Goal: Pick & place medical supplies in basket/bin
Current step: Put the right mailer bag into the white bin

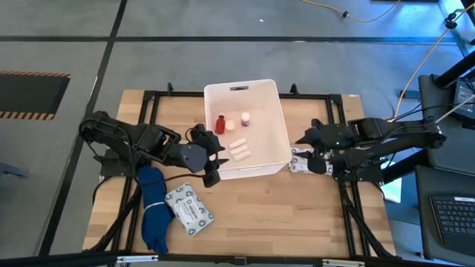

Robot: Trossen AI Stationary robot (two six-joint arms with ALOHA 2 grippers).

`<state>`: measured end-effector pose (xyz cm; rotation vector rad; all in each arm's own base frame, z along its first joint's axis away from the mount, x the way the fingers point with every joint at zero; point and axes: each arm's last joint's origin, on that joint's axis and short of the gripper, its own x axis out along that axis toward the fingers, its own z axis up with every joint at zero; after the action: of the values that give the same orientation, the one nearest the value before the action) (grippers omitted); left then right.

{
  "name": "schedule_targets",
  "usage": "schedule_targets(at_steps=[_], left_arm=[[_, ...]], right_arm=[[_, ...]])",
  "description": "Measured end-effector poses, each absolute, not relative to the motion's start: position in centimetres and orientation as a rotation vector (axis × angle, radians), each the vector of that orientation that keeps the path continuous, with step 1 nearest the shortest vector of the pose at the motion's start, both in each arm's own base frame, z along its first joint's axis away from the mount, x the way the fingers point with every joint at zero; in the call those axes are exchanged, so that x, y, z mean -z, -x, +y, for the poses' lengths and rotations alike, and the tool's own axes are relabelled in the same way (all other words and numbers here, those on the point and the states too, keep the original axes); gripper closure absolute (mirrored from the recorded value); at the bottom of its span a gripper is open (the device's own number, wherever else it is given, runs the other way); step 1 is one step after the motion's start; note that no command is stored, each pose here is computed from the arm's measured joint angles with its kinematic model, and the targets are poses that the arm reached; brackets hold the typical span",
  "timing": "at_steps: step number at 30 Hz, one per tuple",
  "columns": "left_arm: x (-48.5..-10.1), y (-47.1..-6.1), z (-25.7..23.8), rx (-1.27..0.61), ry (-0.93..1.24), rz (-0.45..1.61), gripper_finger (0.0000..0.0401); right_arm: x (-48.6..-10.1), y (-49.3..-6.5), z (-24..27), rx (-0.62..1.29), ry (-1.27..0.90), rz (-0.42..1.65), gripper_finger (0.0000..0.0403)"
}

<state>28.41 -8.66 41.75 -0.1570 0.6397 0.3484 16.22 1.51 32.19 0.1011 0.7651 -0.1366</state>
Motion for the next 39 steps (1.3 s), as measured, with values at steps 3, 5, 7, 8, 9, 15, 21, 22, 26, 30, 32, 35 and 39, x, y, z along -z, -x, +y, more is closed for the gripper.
schedule_targets(at_steps=[3, 5, 7, 8, 9, 15, 21, 22, 26, 30, 32, 35, 39], left_arm=[[-41.6, -28.3, -8.6, -0.351, 0.148, 0.655, 0.023], [-41.5, -28.2, -8.6, -0.354, 0.139, 0.67, 0.023], [-41.4, -28.1, -8.5, -0.358, 0.132, 0.682, 0.023], [-41.4, -28.1, -8.5, -0.359, 0.129, 0.688, 0.023], [-41.4, -28.0, -8.5, -0.36, 0.127, 0.691, 0.023], [-41.4, -28.0, -8.5, -0.36, 0.125, 0.694, 0.023], [-41.4, -28.0, -8.5, -0.36, 0.125, 0.694, 0.023], [-41.4, -28.0, -8.5, -0.36, 0.125, 0.694, 0.023], [-41.4, -28.0, -8.5, -0.36, 0.125, 0.694, 0.023], [-41.4, -28.0, -8.5, -0.36, 0.125, 0.694, 0.023], [-41.4, -28.0, -8.5, -0.36, 0.125, 0.694, 0.023], [-41.4, -28.0, -8.5, -0.36, 0.126, 0.694, 0.023], [-41.4, -28.0, -8.5, -0.367, 0.146, 0.689, 0.023]], right_arm=[[-31.2, -15.0, 1.1, 0.179, -0.084, 0.916, 0.0189], [-30.3, -14.5, 0.9, 0.229, -0.097, 0.995, 0.0189], [-29.4, -14.1, 0.7, 0.273, -0.127, 1.054, 0.0189], [-28.8, -14.1, 0.6, 0.296, -0.152, 1.069, 0.0189], [-28.2, -14.1, 0.5, 0.319, -0.172, 1.087, 0.0189], [-23.3, -14.1, -0.1, 0.437, -0.286, 1.139, 0.0189], [-19.1, -13.3, -0.4, 0.574, -0.433, 1.166, 0.0189], [-18.6, -13.2, -0.4, 0.597, -0.459, 1.167, 0.0189], [-17.0, -12.6, -0.3, 0.638, -0.573, 1.189, 0.0191], [-16.2, -12.8, 0.1, 0.562, -0.658, 1.189, 0.0215], [-16.0, -13.0, 0.4, 0.505, -0.674, 1.18, 0.0235], [-16.1, -13.4, 1.2, 0.391, -0.667, 1.173, 0.0262], [-16.2, -13.7, 2.7, 0.245, -0.628, 1.17, 0.0288]])
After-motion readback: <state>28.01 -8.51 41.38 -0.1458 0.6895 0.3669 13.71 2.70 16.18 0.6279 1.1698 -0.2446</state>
